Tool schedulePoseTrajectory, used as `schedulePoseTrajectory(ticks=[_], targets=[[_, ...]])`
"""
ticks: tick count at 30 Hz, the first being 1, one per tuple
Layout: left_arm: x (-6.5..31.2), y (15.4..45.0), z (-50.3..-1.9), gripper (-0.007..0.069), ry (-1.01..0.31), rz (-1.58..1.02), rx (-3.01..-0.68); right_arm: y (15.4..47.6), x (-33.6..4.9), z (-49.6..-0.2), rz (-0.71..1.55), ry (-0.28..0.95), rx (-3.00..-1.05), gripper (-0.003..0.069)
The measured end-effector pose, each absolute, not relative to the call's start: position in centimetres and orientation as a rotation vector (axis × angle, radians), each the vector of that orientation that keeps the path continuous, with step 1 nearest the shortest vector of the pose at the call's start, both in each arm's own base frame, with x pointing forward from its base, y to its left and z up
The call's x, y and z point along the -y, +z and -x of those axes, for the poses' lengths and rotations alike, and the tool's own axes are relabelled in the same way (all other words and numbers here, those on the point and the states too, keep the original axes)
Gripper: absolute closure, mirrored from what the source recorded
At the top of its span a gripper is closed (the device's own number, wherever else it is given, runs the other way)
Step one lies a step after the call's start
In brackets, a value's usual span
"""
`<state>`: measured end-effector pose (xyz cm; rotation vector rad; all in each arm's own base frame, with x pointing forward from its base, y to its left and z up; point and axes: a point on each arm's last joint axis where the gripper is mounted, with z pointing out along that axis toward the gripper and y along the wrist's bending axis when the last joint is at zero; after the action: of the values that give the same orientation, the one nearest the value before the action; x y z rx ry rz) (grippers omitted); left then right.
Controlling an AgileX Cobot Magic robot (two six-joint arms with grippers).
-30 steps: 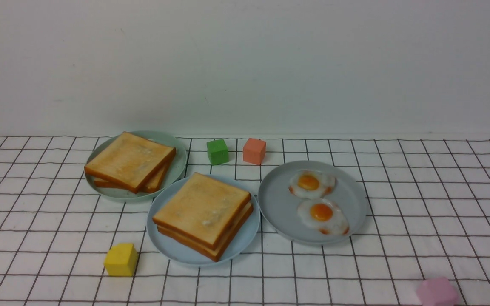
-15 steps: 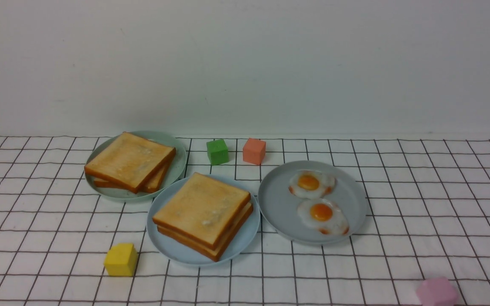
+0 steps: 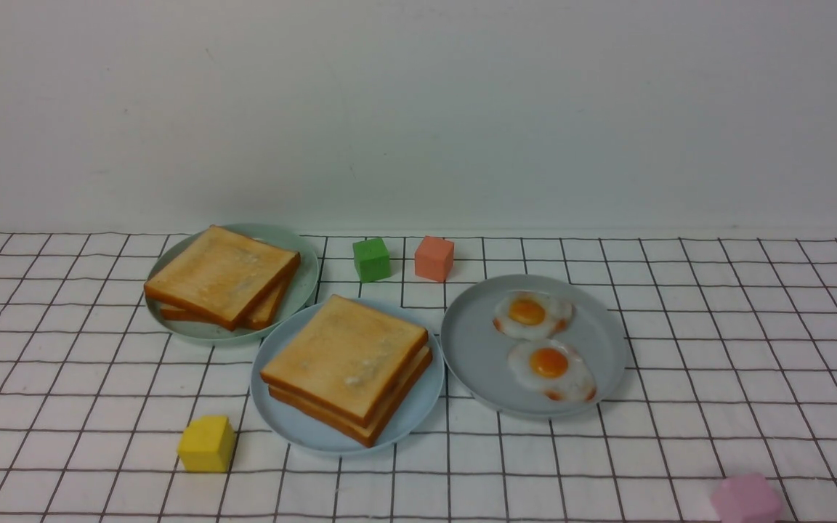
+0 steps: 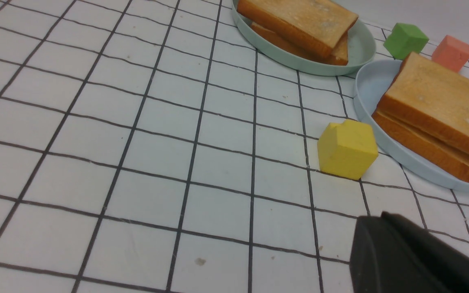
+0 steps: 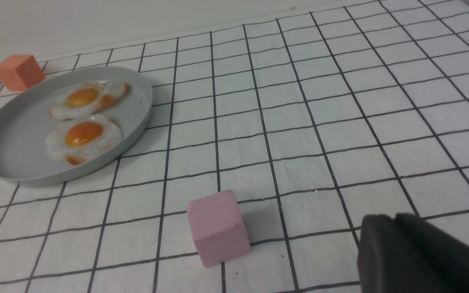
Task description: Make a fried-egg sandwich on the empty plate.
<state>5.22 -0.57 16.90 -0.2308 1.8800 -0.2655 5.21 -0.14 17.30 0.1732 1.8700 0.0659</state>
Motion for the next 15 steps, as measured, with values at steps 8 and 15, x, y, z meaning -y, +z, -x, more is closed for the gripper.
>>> schedulePoseTrajectory(ticks=[8,15], targets=[[0.57,16.89,-5.22,0.0636,-0.266,0.231,-1.881,17.33,0.14,-5.21,-0.173,0.066,-1.869,0.0585],[0.57,16.89,-5.22,0.0635,-0.266,0.231,-1.881,17.33,0.14,-5.21,-0.173,0.066,-1.870,0.0575]])
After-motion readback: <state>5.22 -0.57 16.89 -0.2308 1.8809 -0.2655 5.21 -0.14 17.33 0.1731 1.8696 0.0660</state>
